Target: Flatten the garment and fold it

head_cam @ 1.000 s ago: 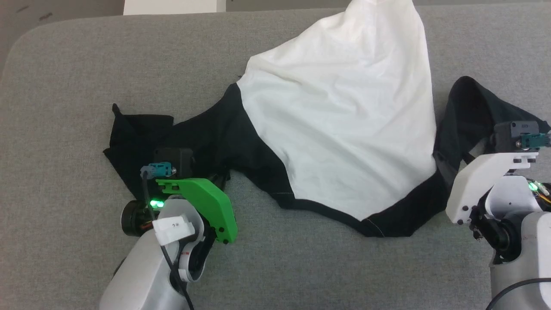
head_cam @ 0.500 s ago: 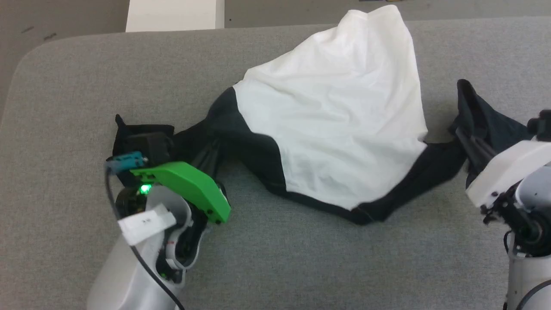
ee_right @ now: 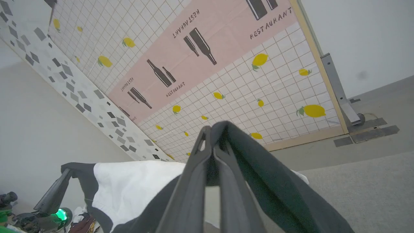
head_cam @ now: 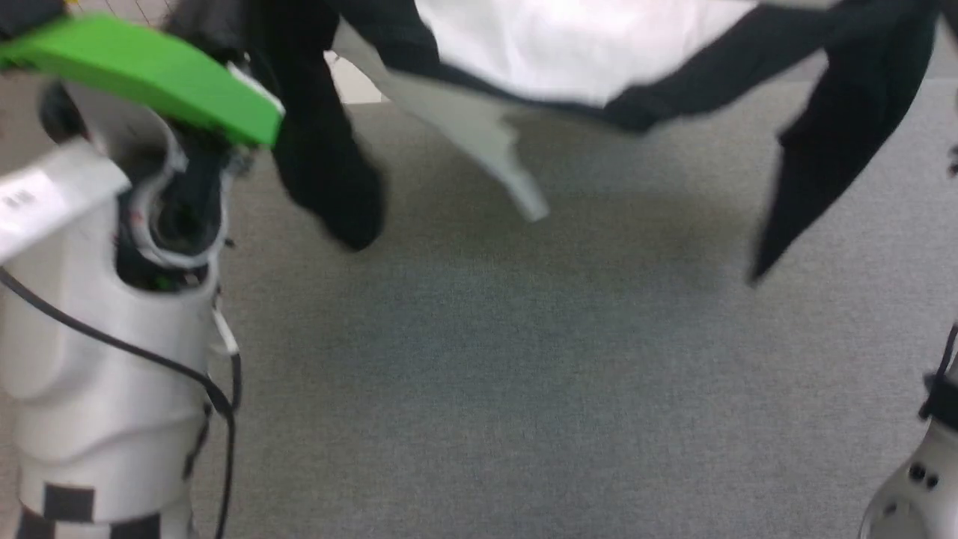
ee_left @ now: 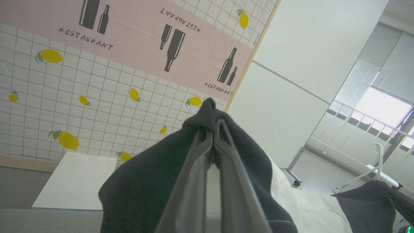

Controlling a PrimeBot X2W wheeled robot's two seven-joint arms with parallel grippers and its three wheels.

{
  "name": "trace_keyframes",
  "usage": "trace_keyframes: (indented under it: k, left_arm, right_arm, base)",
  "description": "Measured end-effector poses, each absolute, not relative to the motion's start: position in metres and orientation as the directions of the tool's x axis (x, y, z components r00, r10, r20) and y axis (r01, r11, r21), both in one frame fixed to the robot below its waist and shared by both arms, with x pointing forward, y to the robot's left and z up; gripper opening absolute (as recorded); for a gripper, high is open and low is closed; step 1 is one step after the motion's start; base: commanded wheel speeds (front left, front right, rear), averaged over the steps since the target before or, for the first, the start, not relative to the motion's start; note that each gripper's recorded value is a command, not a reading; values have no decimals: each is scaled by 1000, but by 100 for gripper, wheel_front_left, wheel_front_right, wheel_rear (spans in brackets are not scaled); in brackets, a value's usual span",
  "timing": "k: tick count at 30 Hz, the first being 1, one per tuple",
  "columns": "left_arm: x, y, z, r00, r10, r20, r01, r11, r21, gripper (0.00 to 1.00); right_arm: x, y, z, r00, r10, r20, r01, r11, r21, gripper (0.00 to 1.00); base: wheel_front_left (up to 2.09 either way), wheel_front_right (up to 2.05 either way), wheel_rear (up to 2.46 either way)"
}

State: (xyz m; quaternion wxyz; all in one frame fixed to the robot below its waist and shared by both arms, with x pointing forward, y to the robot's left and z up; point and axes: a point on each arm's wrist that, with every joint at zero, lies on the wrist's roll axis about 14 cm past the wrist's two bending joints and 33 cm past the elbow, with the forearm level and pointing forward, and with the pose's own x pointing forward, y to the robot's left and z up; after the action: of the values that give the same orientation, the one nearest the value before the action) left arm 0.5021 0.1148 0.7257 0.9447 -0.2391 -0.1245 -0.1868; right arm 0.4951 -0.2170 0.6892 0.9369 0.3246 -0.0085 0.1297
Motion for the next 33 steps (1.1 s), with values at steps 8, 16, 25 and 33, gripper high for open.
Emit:
trace_keyframes:
  k: [8, 16, 25, 33]
  left_arm:
    - [497, 127, 800, 853, -262, 452, 427, 849, -312, 0]
    - [533, 141, 795, 906, -232, 354, 336, 903, -267, 0]
    - [594, 147, 770, 957, -192, 216, 230, 959, -166, 0]
    - [645, 152, 779, 946, -139, 294, 175, 979, -101, 0]
  right_arm:
    - [494, -213, 772, 931, 259, 255, -362, 732, 577, 0]
    - [521, -216, 792, 945, 224, 237, -322, 756, 569, 0]
    - [576, -221, 795, 975, 124, 183, -202, 838, 508, 0]
    - [629, -222, 808, 961, 42, 274, -172, 865, 471, 0]
  base:
    - [0, 0, 0]
    - [0, 0, 0]
    - [0, 0, 0]
    - [0, 0, 0]
